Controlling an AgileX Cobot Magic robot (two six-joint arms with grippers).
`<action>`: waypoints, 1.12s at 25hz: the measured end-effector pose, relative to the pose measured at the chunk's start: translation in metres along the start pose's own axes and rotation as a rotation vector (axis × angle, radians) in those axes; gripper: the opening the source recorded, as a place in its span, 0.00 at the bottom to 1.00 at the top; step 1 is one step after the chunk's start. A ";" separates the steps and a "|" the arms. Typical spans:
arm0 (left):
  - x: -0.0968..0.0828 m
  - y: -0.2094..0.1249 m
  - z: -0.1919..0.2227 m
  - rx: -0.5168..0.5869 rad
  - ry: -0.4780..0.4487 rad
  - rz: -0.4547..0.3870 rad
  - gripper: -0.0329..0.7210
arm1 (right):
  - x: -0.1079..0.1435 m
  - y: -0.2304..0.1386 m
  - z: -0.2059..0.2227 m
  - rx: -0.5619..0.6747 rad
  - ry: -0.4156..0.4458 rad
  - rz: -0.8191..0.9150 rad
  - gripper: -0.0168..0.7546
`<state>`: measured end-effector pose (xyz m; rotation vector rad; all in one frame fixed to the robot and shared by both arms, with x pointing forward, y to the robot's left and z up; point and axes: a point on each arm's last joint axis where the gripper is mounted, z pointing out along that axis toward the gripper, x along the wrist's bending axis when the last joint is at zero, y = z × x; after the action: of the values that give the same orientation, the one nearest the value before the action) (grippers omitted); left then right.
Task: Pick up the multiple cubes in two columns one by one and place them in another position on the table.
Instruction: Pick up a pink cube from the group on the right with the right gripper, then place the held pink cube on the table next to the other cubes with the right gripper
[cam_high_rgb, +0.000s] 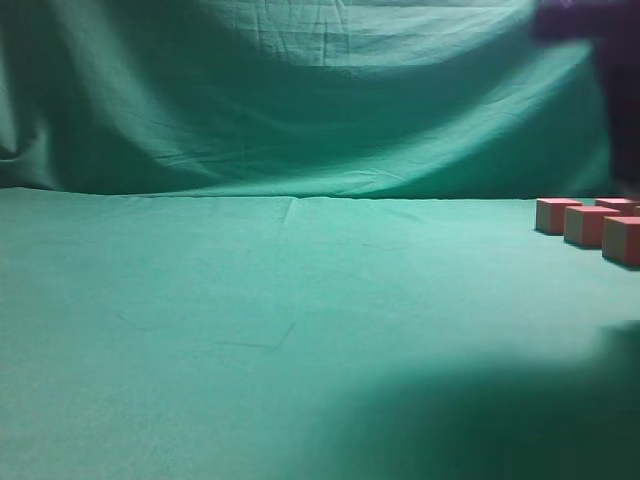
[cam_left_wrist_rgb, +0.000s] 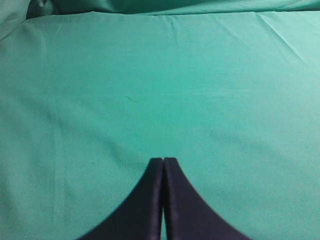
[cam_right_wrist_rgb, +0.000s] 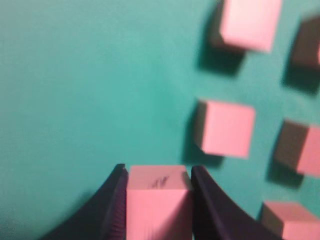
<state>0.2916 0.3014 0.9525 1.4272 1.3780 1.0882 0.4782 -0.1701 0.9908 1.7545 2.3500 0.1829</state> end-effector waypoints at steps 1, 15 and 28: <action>0.000 0.000 0.000 0.000 0.000 0.000 0.04 | 0.004 0.009 -0.011 -0.028 0.017 -0.022 0.38; 0.000 0.000 0.000 0.000 0.000 0.000 0.04 | 0.033 0.109 -0.066 -0.084 0.062 -0.430 0.38; 0.000 0.000 0.000 0.000 0.000 0.000 0.04 | 0.065 0.151 0.020 -0.033 0.147 -0.591 0.38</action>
<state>0.2916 0.3014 0.9525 1.4272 1.3780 1.0882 0.6062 -0.0646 0.9992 0.9915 2.8283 0.2578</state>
